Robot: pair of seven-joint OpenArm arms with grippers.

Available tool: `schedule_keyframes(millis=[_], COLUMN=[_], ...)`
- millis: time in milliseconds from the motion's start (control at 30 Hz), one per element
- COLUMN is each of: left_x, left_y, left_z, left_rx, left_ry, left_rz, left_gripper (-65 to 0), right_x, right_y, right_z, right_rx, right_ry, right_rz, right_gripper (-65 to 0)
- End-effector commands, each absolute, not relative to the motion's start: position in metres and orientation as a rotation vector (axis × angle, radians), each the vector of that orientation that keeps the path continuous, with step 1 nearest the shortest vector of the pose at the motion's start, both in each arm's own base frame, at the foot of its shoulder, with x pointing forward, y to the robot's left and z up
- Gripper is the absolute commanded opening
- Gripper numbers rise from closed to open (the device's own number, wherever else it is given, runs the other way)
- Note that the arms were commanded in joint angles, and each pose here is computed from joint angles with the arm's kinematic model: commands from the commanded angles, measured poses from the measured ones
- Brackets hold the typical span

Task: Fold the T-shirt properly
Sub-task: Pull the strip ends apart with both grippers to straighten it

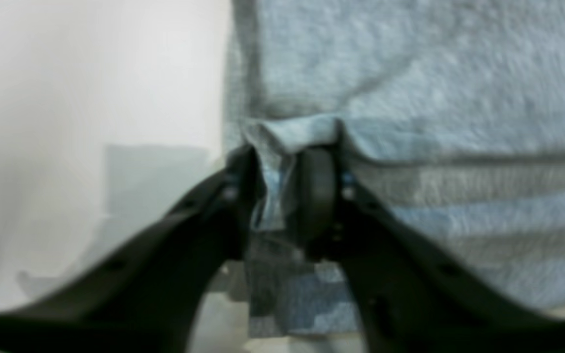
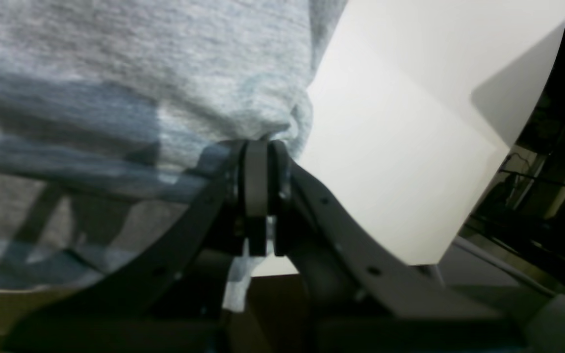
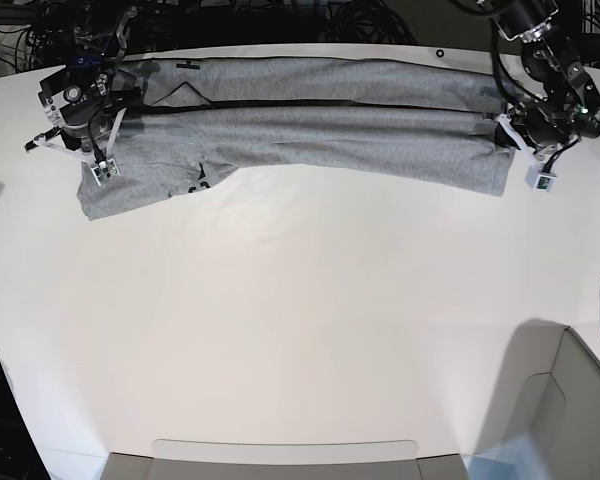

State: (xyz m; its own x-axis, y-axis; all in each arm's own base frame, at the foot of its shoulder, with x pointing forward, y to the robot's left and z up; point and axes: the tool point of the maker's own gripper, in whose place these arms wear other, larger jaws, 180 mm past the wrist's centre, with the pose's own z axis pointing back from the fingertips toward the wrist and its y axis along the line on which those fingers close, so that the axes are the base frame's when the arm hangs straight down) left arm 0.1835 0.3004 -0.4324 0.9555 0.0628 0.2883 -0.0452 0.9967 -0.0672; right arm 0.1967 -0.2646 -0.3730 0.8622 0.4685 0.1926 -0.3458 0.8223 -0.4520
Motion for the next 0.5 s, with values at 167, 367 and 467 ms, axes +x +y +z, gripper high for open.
schedule_keyframes(millis=[167,367,467], left_x=[0.176,0.168,0.161], left_y=[0.295,0.225,0.196], left_z=[-0.439,-0.461,-0.467], left_rx=[-0.042,-0.117,-0.154], left_ry=[-0.229,-0.127,-0.122], left_rz=[0.009,-0.262,-0.358], left_gripper=[-39.8,-39.9,-40.1], right_x=[0.200,0.200,0.200], right_y=[-0.272,-0.272,-0.272], right_z=[-0.365,-0.365,-0.365], right_rx=[-0.457,-0.456,-0.457], right_ry=[-0.307,-0.307,-0.307], right_rz=[0.451,0.453,0.451], right_gripper=[-65.0,-65.0,-65.0])
